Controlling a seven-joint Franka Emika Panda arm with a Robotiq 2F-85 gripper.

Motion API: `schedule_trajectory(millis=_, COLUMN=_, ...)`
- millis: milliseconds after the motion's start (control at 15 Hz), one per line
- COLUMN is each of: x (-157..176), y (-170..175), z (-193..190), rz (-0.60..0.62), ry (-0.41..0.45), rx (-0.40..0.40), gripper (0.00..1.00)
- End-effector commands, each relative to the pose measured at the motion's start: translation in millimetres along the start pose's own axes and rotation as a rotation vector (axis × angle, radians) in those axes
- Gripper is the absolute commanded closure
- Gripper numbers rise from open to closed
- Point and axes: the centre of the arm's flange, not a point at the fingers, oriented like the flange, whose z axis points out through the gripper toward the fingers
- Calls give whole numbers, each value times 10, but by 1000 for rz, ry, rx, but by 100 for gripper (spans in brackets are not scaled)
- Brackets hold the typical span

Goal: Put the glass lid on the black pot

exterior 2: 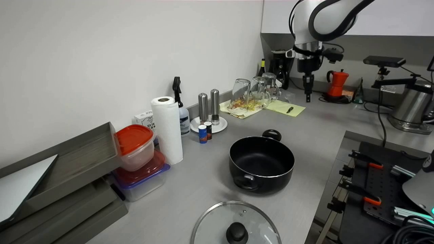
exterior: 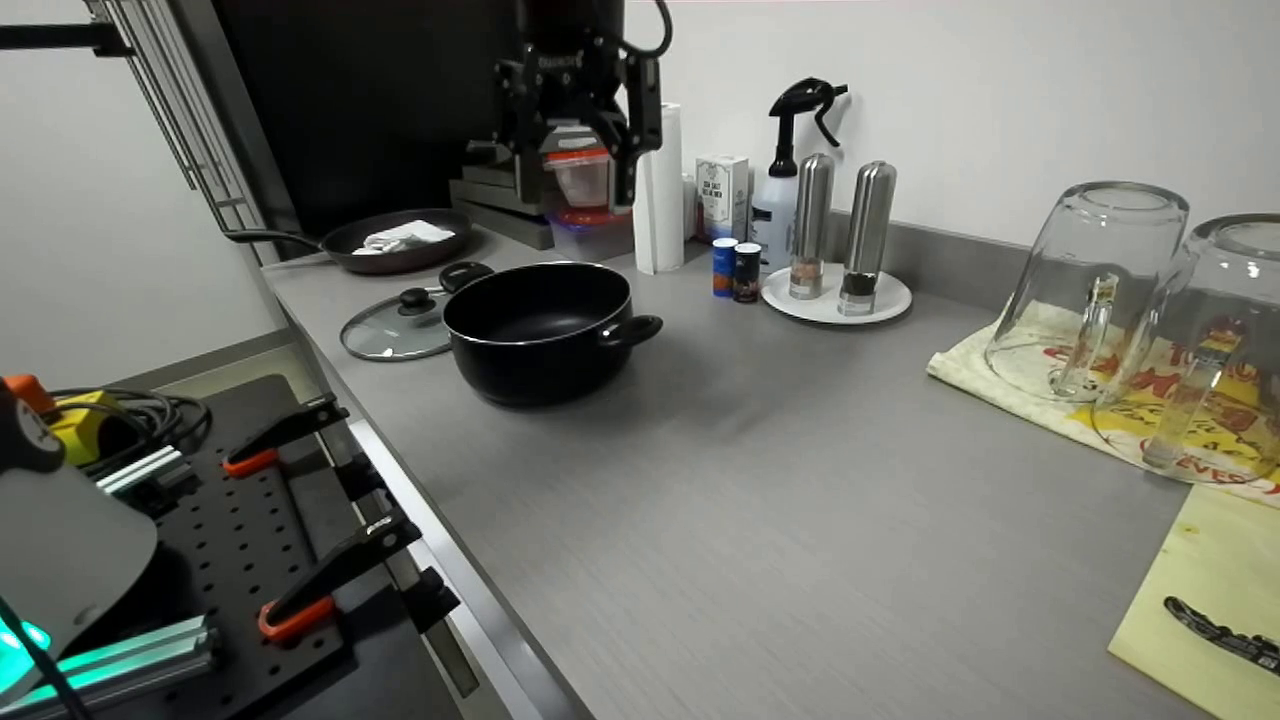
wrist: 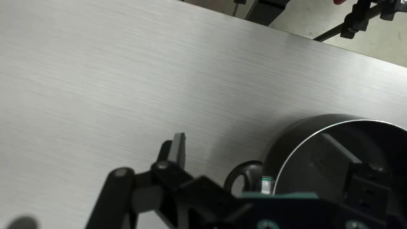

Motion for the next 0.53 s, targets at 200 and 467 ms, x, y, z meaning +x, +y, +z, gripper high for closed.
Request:
schedule_trajectory(millis=200, x=93, y=-865, z=316, rz=-273, ry=115, rx=40, gripper=0)
schedule_trajectory(millis=467, x=246, y=-1472, z=405, rz=-467, ry=154, rx=30, gripper=0)
